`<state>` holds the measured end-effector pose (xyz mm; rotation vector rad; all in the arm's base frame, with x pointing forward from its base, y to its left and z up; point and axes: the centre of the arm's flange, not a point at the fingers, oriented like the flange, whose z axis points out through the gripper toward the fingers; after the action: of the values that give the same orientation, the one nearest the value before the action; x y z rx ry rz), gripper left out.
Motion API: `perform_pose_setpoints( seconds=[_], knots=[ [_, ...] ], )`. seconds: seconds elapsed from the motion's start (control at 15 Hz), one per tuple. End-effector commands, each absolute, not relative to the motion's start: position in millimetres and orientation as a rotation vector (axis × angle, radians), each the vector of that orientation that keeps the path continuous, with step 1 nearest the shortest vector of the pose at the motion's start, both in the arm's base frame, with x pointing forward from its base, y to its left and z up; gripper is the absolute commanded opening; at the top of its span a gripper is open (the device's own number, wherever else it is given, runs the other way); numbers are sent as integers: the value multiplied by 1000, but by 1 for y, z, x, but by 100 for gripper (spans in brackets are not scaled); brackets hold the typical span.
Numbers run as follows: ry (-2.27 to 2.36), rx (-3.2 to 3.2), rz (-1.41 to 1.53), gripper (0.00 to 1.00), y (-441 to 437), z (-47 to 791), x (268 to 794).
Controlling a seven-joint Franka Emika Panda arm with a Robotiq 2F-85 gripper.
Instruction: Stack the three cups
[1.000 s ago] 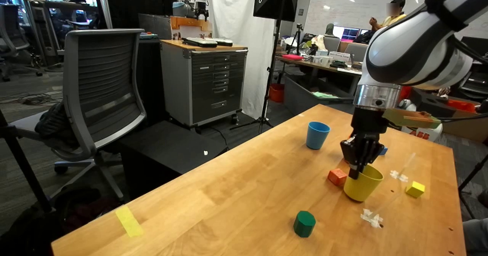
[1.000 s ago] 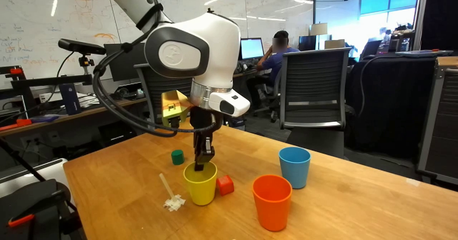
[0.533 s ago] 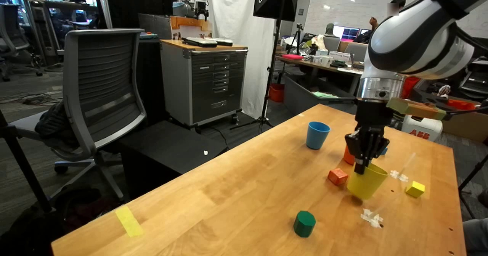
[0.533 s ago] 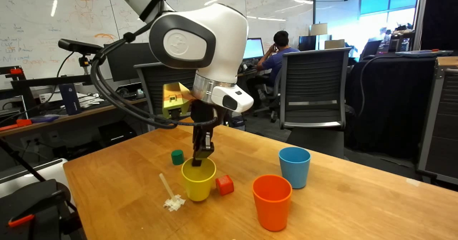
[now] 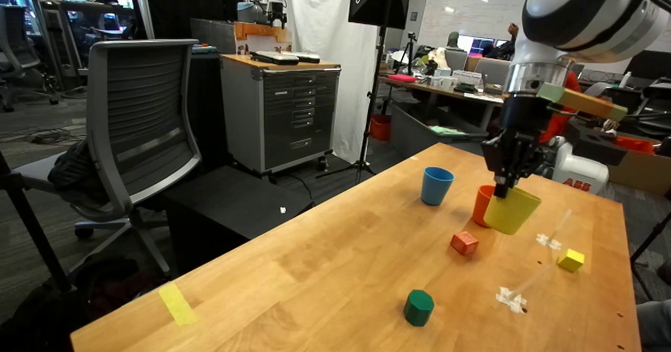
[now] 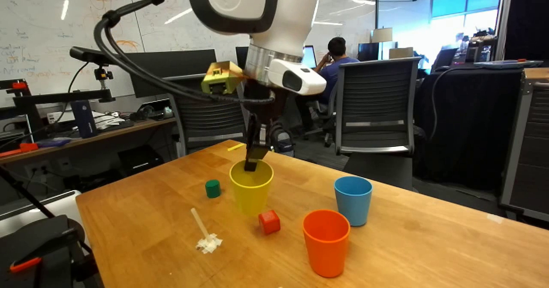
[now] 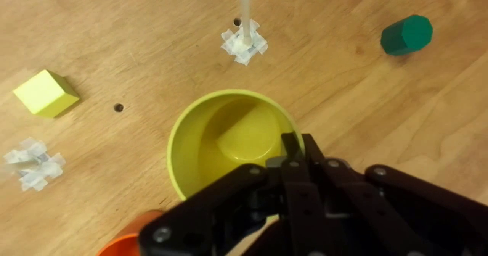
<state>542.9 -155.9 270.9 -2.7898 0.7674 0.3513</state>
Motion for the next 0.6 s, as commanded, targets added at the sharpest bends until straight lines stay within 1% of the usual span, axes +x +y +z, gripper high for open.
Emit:
perform_pose_setpoints(
  seconds=[0.0, 0.27, 0.53],
  knots=[
    [924, -2701, 317, 1, -184, 314, 558],
    [1101, -2638, 220, 1, -216, 335, 576],
    [1266, -2590, 173, 1, -244, 339, 591]
  ],
)
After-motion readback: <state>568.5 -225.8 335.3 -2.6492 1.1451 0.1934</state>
